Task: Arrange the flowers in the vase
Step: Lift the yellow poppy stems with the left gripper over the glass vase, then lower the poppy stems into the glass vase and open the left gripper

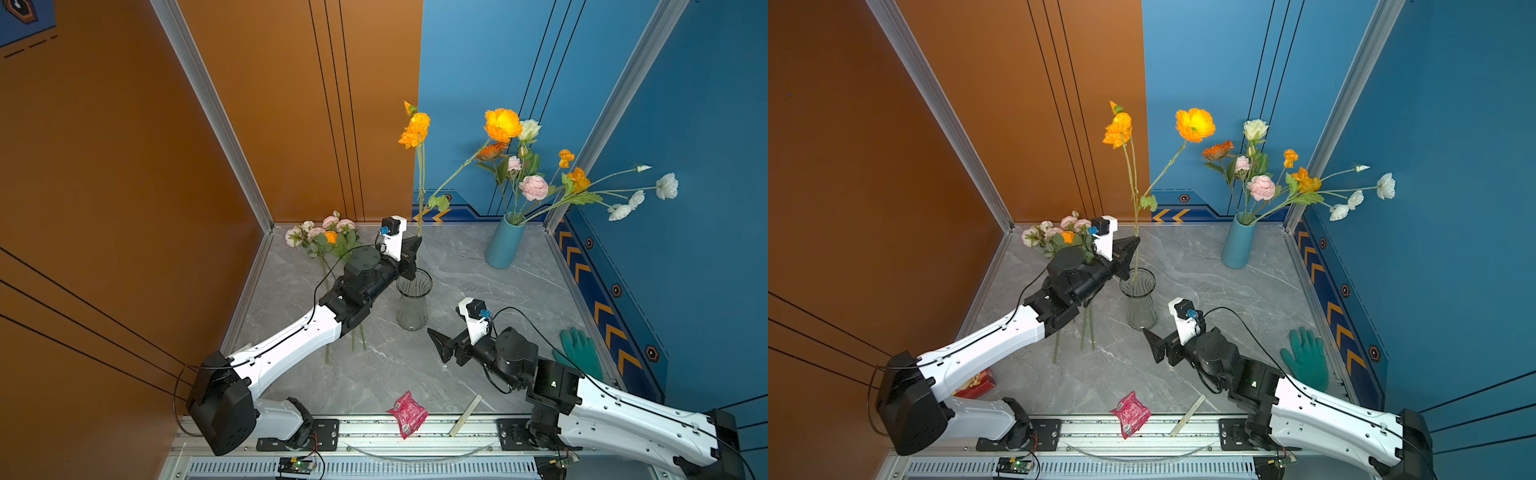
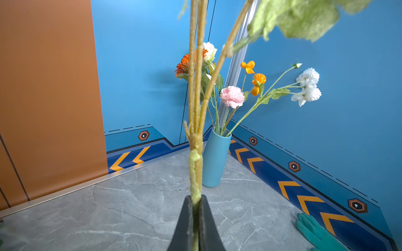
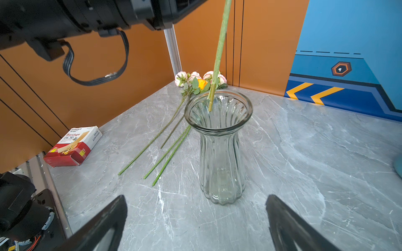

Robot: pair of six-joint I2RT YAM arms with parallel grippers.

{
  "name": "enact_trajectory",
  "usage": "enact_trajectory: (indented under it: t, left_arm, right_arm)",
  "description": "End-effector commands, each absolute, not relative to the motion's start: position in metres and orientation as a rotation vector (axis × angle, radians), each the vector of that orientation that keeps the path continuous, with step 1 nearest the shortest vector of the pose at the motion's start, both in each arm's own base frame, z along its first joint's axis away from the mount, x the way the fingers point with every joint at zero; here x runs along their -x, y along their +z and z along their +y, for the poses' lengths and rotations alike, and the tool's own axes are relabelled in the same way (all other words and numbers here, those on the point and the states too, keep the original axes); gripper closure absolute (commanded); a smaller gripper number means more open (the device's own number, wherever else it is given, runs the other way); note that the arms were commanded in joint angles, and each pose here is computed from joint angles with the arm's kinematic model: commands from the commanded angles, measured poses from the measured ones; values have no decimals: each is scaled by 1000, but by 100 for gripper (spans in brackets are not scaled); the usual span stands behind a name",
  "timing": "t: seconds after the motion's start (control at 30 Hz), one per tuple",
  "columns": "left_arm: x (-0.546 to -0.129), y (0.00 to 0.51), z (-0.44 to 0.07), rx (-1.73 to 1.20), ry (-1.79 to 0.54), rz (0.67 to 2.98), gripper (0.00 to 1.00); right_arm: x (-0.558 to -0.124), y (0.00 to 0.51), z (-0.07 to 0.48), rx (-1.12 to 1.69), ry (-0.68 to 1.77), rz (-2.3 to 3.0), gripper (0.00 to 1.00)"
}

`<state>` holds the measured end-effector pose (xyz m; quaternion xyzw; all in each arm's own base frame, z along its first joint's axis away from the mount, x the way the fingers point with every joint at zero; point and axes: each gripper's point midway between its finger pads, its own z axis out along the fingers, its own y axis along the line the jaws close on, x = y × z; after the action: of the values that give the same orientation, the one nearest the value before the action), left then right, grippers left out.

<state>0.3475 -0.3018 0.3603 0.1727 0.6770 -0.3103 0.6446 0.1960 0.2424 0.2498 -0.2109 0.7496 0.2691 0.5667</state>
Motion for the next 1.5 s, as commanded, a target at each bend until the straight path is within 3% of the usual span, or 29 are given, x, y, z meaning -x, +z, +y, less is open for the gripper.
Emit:
enact_trajectory:
  t: [0.0, 0.4, 0.7, 1.17, 1.47]
  left_arm:
    - [-343, 334, -308, -430, -669, 1560, 100]
    - [-333, 269, -314, -472, -631, 1653, 100]
    - [-326, 250, -309, -477, -608, 1690, 100]
    - [-319, 238, -299, -475, -595, 1711, 82]
    - [-313, 237, -297, -473, -605, 1713, 78]
  right_arm:
    - [-199, 238, 233, 465, 595, 1799, 0]
    - [-201, 227, 240, 479, 591, 1824, 0]
    - [-204, 221, 245, 490, 590, 1834, 0]
    - [-207, 213, 253, 501, 599, 1847, 0]
    - [-207, 206, 253, 494, 603, 1858, 0]
